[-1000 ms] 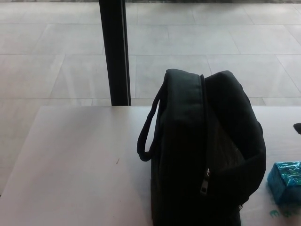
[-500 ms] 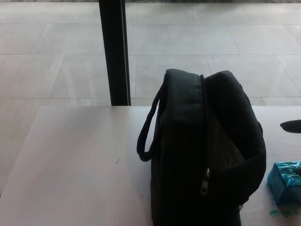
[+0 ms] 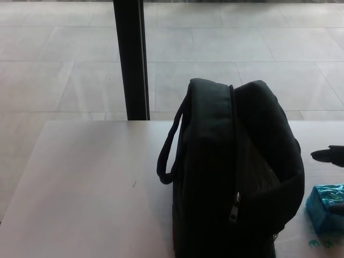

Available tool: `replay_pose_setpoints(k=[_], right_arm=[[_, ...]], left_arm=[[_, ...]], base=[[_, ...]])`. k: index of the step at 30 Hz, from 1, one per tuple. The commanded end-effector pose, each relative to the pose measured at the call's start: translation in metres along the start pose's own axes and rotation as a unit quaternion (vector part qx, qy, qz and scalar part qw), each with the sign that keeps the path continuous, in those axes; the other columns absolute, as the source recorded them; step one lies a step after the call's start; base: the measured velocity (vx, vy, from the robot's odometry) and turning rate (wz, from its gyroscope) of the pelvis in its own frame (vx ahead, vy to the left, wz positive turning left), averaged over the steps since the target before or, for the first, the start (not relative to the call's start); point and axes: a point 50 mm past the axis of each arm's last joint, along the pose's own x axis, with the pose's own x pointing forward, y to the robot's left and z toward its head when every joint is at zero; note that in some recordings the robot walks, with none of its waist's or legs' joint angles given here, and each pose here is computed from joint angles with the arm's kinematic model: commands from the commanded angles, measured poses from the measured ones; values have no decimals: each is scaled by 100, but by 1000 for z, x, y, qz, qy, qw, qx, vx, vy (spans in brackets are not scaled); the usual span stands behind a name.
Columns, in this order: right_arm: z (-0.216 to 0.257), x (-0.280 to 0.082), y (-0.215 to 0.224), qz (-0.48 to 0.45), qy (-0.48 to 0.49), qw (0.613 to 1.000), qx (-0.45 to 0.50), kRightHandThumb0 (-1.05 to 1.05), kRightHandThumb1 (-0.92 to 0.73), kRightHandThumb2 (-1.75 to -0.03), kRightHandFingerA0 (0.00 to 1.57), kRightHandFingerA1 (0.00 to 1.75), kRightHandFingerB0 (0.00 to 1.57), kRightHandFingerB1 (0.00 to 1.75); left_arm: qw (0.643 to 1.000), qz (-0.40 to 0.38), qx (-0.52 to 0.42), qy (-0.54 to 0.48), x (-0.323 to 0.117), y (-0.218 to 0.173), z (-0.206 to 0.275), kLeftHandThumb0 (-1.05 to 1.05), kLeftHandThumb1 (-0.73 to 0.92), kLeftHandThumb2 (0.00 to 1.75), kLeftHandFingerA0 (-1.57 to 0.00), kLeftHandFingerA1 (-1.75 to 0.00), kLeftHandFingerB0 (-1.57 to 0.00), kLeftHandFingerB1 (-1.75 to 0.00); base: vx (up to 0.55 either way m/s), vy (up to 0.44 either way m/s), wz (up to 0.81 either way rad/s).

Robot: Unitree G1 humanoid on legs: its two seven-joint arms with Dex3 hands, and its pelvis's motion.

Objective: The robot uses its right hand to pick up the cube kept on the middle of the desk and put it inside the bag next to it

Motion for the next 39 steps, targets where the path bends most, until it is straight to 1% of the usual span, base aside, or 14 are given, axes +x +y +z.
replay_pose_setpoints(k=[1,2,10,12,13,19,23,24,25,29,30,35,36,39], right_arm=[[-1,2,5,31,21,998,-44,-86,-47,-84,0,7,0,3],[-2,3,8,27,18,998,-44,-86,-49,-84,0,2,7,6],[-17,16,7,3,46,997,-58,-84,-48,-83,0,3,11,17],[-19,21,4,-1,51,996,-68,-82,-46,-84,0,9,5,20],[-18,24,0,-6,55,996,-70,-88,-51,-85,0,1,16,19],[-14,35,-9,-31,54,994,-86,-86,-50,-83,0,0,7,26],[-4,41,-17,-46,39,993,-99,-83,-48,-81,0,0,10,31],[-2,41,-19,-52,34,993,-100,-77,-45,-80,0,6,13,34],[1,43,-19,-55,28,993,-102,-70,-52,-56,0,10,13,29],[8,47,-17,-54,15,992,-110,-71,-50,-57,0,11,11,29],[11,50,-12,-40,12,992,-120,-84,-49,-85,0,0,8,29],[9,53,-8,56,49,989,-130,-88,-48,-87,0,3,5,10],[7,53,-8,62,53,988,-129,-89,-51,-90,0,2,9,6],[4,53,-7,80,67,987,-124,-85,-48,-89,0,5,8,9]], left_arm=[[1000,-16,12,7,-2,0,0,-58,70,61,-22,-49,-23,-39],[1000,-15,9,6,-2,0,0,-58,69,60,-22,-49,-24,-40],[1000,-13,8,6,-3,1,2,-58,68,60,-23,-51,-26,-42],[1000,-11,7,9,-3,1,1,-58,68,60,-23,-50,-27,-41],[1000,-8,7,10,-3,1,1,-58,68,60,-23,-48,-27,-41],[1000,-11,21,11,-3,0,2,-59,67,60,-25,-49,-27,-40],[1000,-11,20,5,-2,1,5,-60,67,60,-24,-48,-26,-40],[1000,-11,25,3,-1,1,7,-61,67,60,-24,-49,-26,-40],[1000,-10,23,3,-1,1,7,-61,66,60,-26,-50,-27,-40],[1000,-11,19,1,-1,0,10,-60,66,60,-27,-50,-27,-40],[1000,-9,23,3,-1,0,10,-62,66,60,-25,-50,-28,-41],[1000,-14,17,1,-1,0,10,-61,67,60,-25,-50,-27,-40],[1000,-16,14,-1,-1,0,11,-60,67,60,-24,-50,-26,-40],[1000,-16,17,-4,0,0,12,-60,66,60,-26,-50,-27,-40]], base=[[0,0,0],[0,0,0],[0,0,0],[0,0,0],[0,0,0],[0,0,0],[0,0,0],[0,0,0],[0,0,0],[0,0,0],[0,0,0],[0,0,0],[0,0,0],[0,0,0]])
